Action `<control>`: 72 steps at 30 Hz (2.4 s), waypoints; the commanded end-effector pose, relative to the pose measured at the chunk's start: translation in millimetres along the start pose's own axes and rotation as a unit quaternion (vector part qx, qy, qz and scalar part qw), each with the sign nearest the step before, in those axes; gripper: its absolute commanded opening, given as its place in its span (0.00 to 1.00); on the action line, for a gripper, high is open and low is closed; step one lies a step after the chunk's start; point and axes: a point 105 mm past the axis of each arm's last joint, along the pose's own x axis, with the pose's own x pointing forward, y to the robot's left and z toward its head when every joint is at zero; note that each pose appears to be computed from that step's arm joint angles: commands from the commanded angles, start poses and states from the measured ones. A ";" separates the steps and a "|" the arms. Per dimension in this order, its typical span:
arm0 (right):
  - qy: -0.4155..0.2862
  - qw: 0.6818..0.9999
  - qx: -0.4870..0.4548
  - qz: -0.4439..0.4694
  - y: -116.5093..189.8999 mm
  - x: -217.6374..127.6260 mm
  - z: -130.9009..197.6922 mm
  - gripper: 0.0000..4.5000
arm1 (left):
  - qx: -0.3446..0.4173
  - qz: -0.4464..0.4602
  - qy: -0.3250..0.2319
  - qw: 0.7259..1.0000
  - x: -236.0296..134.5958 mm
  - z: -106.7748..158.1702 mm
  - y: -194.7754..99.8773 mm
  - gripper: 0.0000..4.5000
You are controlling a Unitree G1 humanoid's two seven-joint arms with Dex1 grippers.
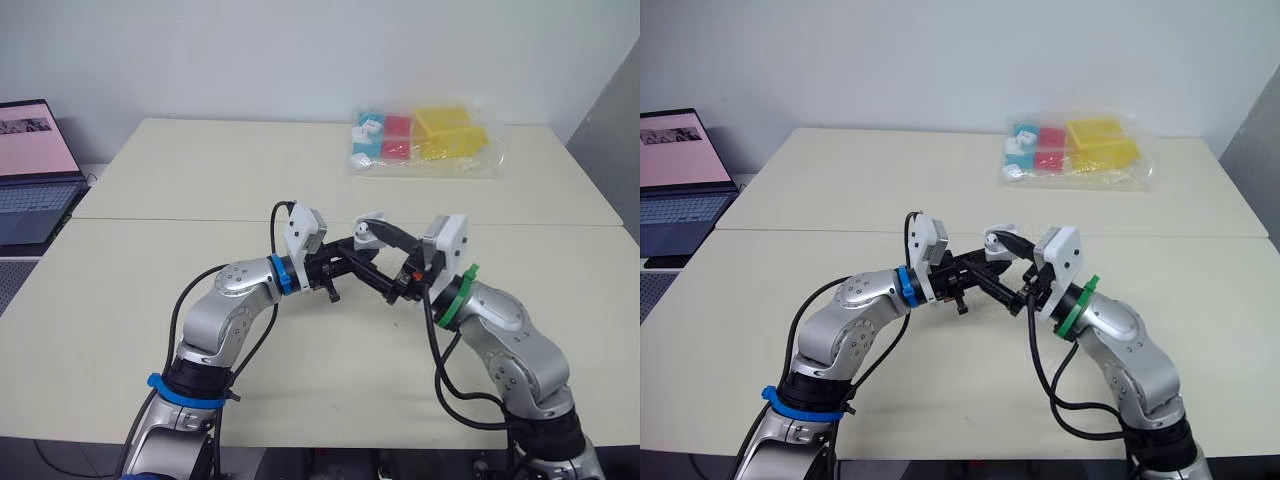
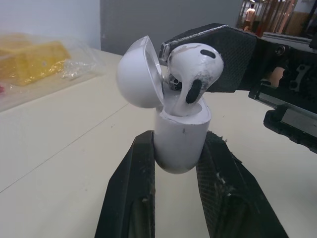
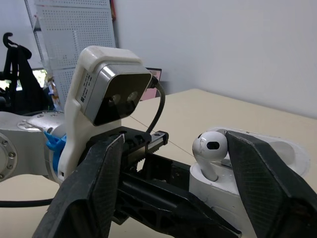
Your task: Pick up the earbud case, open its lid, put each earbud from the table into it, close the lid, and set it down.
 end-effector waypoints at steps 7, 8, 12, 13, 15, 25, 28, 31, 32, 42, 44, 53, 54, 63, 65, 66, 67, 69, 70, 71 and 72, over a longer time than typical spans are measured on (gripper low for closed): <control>-0.008 0.998 -0.051 -0.035 -12.1 -11.5 15.3 0.71 | 0.026 -0.017 -0.036 0.999 2.1 21.5 -9.2 0.17; -0.009 0.998 -0.053 -0.037 -12.8 -11.9 16.1 0.71 | 0.026 -0.017 -0.036 0.999 2.1 21.4 -9.2 0.17; -0.015 0.997 -0.052 -0.045 -13.9 -16.0 22.5 0.71 | 0.025 -0.017 -0.035 0.999 1.7 20.7 -9.5 0.17; -0.018 0.997 -0.053 -0.045 -13.4 -17.2 25.0 0.71 | 0.026 -0.016 -0.034 0.999 1.4 20.4 -9.5 0.17; -0.024 0.997 -0.053 -0.045 -13.3 -19.7 30.9 0.71 | 0.026 -0.016 -0.033 0.999 0.9 20.4 -9.3 0.17; 0.008 0.994 -0.110 0.007 -28.6 -33.4 71.9 0.71 | 0.033 -0.023 -0.019 0.999 -3.1 13.6 -10.5 0.17; 0.040 0.990 -0.124 0.046 -46.4 -30.3 87.4 0.71 | 0.041 -0.036 -0.016 0.998 -1.7 11.9 -13.7 0.17; 0.070 0.984 -0.150 0.059 -60.5 -24.1 88.9 0.67 | 0.049 -0.046 -0.012 0.998 -0.9 10.0 -15.9 0.17; 0.085 0.981 -0.161 0.063 -65.2 -21.9 86.9 0.62 | 0.052 -0.050 -0.011 0.997 -0.7 9.2 -16.9 0.17; 0.191 0.960 -0.129 0.161 -71.7 10.9 66.9 0.00 | 0.068 -0.084 0.003 0.994 0.3 1.1 -29.2 0.17; 0.221 0.948 -0.128 0.189 -70.0 10.8 58.6 0.00 | 0.070 -0.087 0.004 0.994 0.4 0.4 -30.1 0.17; 0.291 0.915 -0.121 0.253 -68.5 4.8 34.4 0.00 | 0.074 -0.088 0.008 0.993 0.9 0.3 -30.2 0.17; 0.293 0.913 -0.121 0.257 -68.1 4.2 34.0 0.00 | 0.075 -0.088 0.008 0.993 0.9 0.3 -30.3 0.17; 0.283 0.901 -0.109 0.311 -47.4 -8.4 43.6 0.00 | 0.071 -0.078 0.007 0.994 1.9 2.9 -27.6 0.17; 0.282 0.899 -0.109 0.318 -42.4 -10.9 42.4 0.00 | 0.068 -0.074 0.006 0.995 2.3 4.3 -26.4 0.17; 0.280 0.899 -0.111 0.318 -40.1 -11.6 41.6 0.00 | 0.065 -0.070 0.004 0.995 2.6 5.4 -25.2 0.17; 0.279 0.899 -0.112 0.318 -38.5 -12.1 41.1 0.00 | 0.063 -0.068 0.003 0.996 2.8 6.1 -24.3 0.17; 0.275 0.901 -0.122 0.314 -36.6 -11.7 39.0 0.00 | 0.054 -0.063 -0.002 0.997 3.3 8.3 -23.0 0.17; 0.273 0.901 -0.126 0.312 -36.4 -11.4 38.2 0.00 | 0.051 -0.061 -0.003 0.997 3.3 8.9 -22.8 0.17; 0.274 0.902 -0.130 0.307 -36.5 -11.4 35.7 0.00 | 0.048 -0.060 -0.005 0.997 3.4 9.4 -22.8 0.17; 0.276 0.902 -0.132 0.304 -36.7 -11.5 34.0 0.00 | 0.047 -0.060 -0.006 0.997 3.4 9.7 -22.9 0.17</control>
